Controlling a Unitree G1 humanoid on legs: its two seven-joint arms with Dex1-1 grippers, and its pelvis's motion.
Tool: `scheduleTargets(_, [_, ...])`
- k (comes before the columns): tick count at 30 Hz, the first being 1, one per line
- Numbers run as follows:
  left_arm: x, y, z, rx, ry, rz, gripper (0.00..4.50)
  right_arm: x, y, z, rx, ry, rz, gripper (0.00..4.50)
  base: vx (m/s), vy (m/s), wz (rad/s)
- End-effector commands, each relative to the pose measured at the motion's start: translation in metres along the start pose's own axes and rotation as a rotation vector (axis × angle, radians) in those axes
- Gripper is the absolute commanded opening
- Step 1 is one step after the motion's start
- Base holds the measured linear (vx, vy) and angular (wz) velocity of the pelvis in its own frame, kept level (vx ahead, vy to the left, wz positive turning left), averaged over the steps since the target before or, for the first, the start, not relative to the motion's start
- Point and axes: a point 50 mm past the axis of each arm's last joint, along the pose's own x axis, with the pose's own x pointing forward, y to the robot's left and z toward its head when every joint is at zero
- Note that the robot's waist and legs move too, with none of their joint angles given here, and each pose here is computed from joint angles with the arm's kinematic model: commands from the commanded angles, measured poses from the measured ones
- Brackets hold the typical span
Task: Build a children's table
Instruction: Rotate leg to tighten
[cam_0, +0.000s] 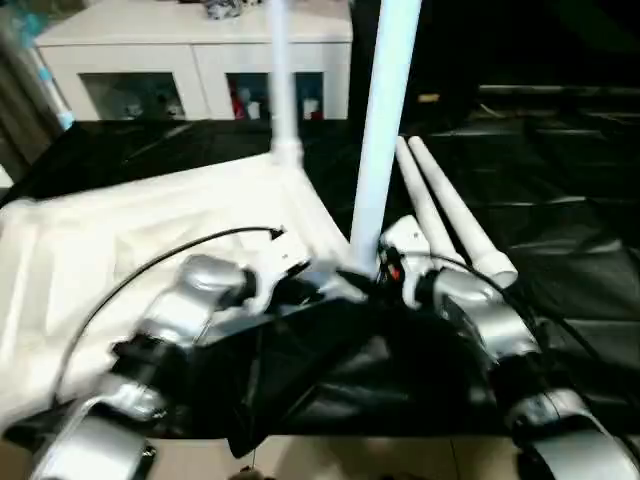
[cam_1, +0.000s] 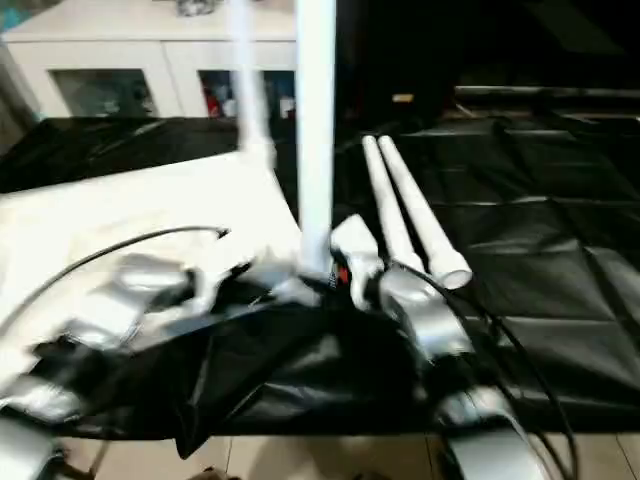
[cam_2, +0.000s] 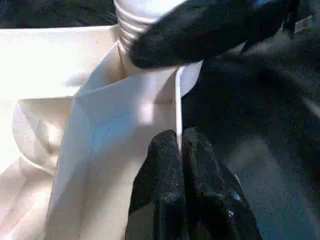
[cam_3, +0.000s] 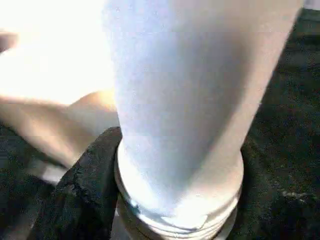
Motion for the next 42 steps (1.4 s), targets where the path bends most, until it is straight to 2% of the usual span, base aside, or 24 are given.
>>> scheduleTargets(1, [0.005,0.006,0.018,-0.021,-0.053,0.098,0.00,0.003,0.000,-0.024,0.096,0.103,-0.132,2.74,0.000,0.000,0.00])
scheduleTargets(3, [0.013,0.001,0.023,-0.035,-0.070,0.101,0.00,0.010,0.011,-0.024,0.089,0.113,-0.129,2.74,0.000,0.000,0.00])
scheduleTargets(5, [0.021,-0.005,0.029,-0.021,-0.083,0.081,0.00,0.019,0.026,-0.020,0.027,0.102,-0.089,2.74,0.000,0.000,0.00])
scheduleTargets(6, [0.022,-0.007,0.029,-0.011,-0.085,0.069,0.00,0.021,0.031,-0.018,0.029,0.087,-0.057,2.74,0.000,0.000,0.00])
scheduleTargets(8, [0.023,-0.009,0.030,-0.002,-0.086,0.059,0.00,0.022,0.034,-0.016,0.050,0.065,-0.029,3.44,0.000,0.000,0.00])
scheduleTargets(10, [0.022,-0.009,0.029,0.004,-0.085,0.052,0.00,0.023,0.034,-0.014,0.065,0.054,-0.017,3.44,0.000,0.000,0.00])
scheduleTargets(11, [0.021,-0.010,0.027,0.015,-0.086,0.034,0.00,0.022,0.032,-0.011,0.072,0.039,0.003,3.66,0.000,0.000,0.00])
scheduleTargets(12, [0.017,-0.009,0.023,0.036,-0.083,0.008,0.00,0.019,0.030,-0.008,0.042,0.030,0.041,3.79,0.000,0.000,0.00])
scheduleTargets(16, [0.008,-0.007,0.014,0.052,-0.062,-0.035,0.00,0.009,0.026,-0.004,-0.023,0.006,0.159,3.79,0.000,0.000,0.00])
scheduleTargets(17, [0.003,-0.007,0.011,0.059,-0.060,-0.068,0.00,0.003,0.021,-0.002,-0.058,-0.003,0.184,3.79,0.000,0.000,0.00])
scheduleTargets(20, [-0.007,-0.012,0.006,0.090,-0.067,-0.175,0.00,-0.009,0.013,0.000,-0.086,-0.006,0.260,3.79,0.000,0.000,0.00])
scheduleTargets(22, [-0.011,-0.014,0.004,0.094,-0.062,-0.213,0.00,-0.014,0.011,0.000,-0.102,0.001,0.301,3.79,0.000,0.000,0.00])
scheduleTargets(23, [-0.019,-0.016,-0.001,0.116,-0.045,-0.273,0.00,-0.026,0.009,-0.002,-0.135,0.030,0.393,3.79,0.000,0.000,0.00])
scheduleTargets(28, [-0.031,-0.015,-0.009,0.133,-0.020,-0.330,0.00,-0.042,0.000,-0.008,-0.175,0.095,0.467,3.79,0.000,0.000,0.00])
scheduleTargets(29, [-0.034,-0.015,-0.010,0.134,-0.010,-0.342,0.00,-0.044,-0.001,-0.009,-0.180,0.099,0.470,3.45,0.000,0.000,0.00])
scheduleTargets(31, [-0.035,-0.013,-0.010,0.136,-0.010,-0.337,0.00,-0.044,-0.002,-0.008,-0.175,0.096,0.468,3.45,0.000,0.000,0.00])
scheduleTargets(39, [-0.035,-0.013,-0.008,0.129,-0.029,-0.334,0.00,-0.041,0.006,-0.007,-0.131,0.066,0.487,2.76,0.000,0.000,0.00])
scheduleTargets(41, [-0.031,-0.012,-0.006,0.109,-0.039,-0.296,0.00,-0.036,0.008,-0.009,-0.099,0.051,0.439,2.74,0.000,0.000,0.00])
scheduleTargets(42, [-0.026,-0.008,-0.004,0.098,-0.040,-0.236,0.00,-0.030,0.008,-0.012,-0.086,0.059,0.353,2.73,0.000,0.000,0.00])
